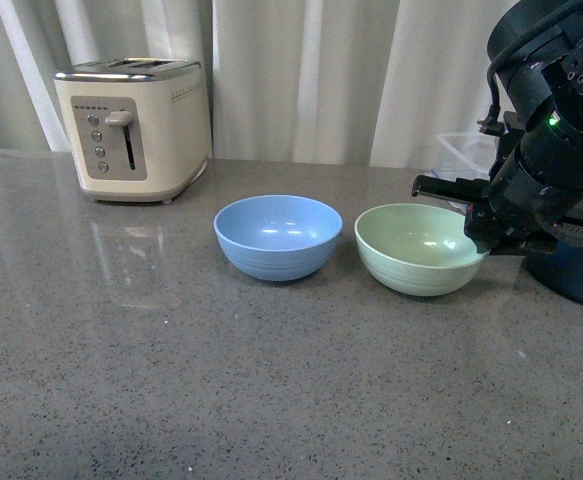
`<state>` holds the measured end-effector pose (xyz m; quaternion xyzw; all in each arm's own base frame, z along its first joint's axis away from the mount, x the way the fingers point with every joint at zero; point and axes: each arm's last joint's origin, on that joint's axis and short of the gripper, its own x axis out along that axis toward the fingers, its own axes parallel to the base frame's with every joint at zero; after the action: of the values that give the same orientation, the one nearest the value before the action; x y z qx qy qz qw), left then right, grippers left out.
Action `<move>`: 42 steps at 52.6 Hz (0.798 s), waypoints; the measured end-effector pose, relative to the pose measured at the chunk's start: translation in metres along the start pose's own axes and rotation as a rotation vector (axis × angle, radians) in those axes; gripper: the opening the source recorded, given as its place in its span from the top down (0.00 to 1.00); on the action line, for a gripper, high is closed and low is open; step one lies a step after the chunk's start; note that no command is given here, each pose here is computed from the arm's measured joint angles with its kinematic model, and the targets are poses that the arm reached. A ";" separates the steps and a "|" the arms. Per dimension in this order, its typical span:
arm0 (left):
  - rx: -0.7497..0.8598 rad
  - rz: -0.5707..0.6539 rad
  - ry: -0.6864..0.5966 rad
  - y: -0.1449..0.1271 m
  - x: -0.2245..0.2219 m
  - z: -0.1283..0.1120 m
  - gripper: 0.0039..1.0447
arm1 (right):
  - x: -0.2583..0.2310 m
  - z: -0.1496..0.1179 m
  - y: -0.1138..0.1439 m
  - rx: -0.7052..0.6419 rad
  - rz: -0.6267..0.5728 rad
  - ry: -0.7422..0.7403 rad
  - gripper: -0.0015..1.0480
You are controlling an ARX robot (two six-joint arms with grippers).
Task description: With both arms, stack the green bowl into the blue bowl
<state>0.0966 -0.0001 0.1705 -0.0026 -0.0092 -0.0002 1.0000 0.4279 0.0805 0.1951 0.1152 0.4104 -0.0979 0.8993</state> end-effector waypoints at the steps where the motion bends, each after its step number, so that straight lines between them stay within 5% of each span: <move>1: 0.000 0.000 0.000 0.000 0.000 0.000 0.06 | 0.000 0.001 0.000 0.000 -0.004 -0.008 0.99; 19: 0.000 0.000 0.000 0.000 0.000 0.000 0.06 | -0.049 0.035 0.011 -0.019 0.033 -0.168 0.99; 29: 0.000 0.000 0.000 0.000 0.000 0.000 0.06 | -0.086 0.045 0.054 -0.051 0.178 -0.213 0.99; 42: 0.000 0.000 0.000 0.000 0.000 0.000 0.06 | -0.090 0.030 0.104 -0.158 0.213 -0.193 0.99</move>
<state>0.0966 -0.0001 0.1705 -0.0026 -0.0092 -0.0002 1.0000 0.4193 0.1782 0.2959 0.0772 0.3142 0.0197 0.9460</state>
